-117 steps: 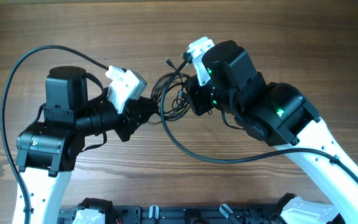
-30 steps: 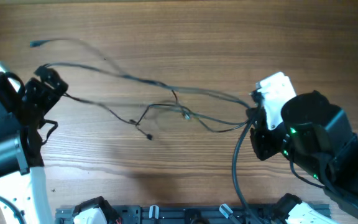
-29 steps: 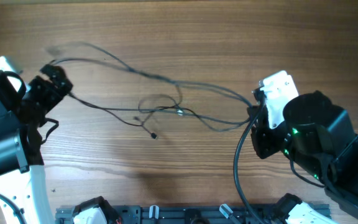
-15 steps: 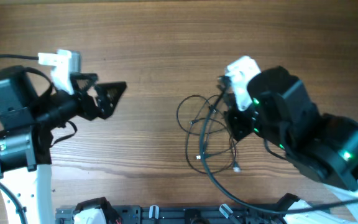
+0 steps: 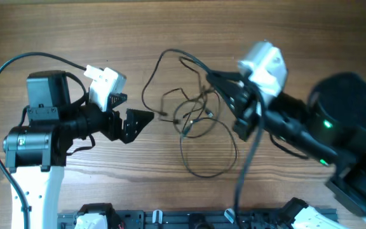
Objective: Untangle cables
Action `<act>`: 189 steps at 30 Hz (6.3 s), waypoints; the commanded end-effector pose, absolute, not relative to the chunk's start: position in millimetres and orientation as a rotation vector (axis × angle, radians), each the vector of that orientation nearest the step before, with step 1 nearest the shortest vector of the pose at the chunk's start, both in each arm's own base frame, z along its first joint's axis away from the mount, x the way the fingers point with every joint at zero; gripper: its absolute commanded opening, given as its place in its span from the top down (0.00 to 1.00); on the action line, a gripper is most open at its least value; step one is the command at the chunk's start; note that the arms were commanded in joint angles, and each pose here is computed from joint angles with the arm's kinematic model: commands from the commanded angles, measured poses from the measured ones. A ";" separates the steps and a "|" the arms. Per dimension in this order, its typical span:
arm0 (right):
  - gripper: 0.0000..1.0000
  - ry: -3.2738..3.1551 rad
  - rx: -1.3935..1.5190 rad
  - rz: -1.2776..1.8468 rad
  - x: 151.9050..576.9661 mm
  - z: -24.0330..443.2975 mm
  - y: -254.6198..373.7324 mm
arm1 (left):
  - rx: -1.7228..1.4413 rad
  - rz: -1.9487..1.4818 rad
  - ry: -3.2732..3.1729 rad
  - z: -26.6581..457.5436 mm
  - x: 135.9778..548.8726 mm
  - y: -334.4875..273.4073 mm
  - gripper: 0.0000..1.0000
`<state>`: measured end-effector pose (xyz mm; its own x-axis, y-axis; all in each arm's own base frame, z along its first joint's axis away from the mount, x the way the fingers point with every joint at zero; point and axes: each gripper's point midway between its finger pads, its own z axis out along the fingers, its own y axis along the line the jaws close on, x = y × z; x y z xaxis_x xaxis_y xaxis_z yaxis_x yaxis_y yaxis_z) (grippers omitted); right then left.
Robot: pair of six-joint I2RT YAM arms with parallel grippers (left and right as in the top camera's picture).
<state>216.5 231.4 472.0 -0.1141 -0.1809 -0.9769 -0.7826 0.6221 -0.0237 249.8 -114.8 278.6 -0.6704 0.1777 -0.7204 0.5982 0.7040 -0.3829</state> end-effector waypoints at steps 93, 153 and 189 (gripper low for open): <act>0.96 1.651 0.011 -0.187 263.0 594.0 57.2 | 1.048 -1.108 2.447 180.4 241.9 -182.1 0.00; 0.00 2.563 0.821 0.861 413.5 186.3 -210.8 | 0.329 -0.532 2.789 146.8 304.0 -129.3 0.00; 0.01 2.999 -1.057 0.356 361.3 74.9 155.1 | -0.134 -0.473 2.756 162.7 307.6 -11.9 0.00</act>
<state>348.7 173.0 88.3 -0.7664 -0.6407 -0.0474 -0.6120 0.7056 0.3572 308.9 4.2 151.9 -0.9283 -0.2578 -0.2681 -0.1784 0.9411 -0.2873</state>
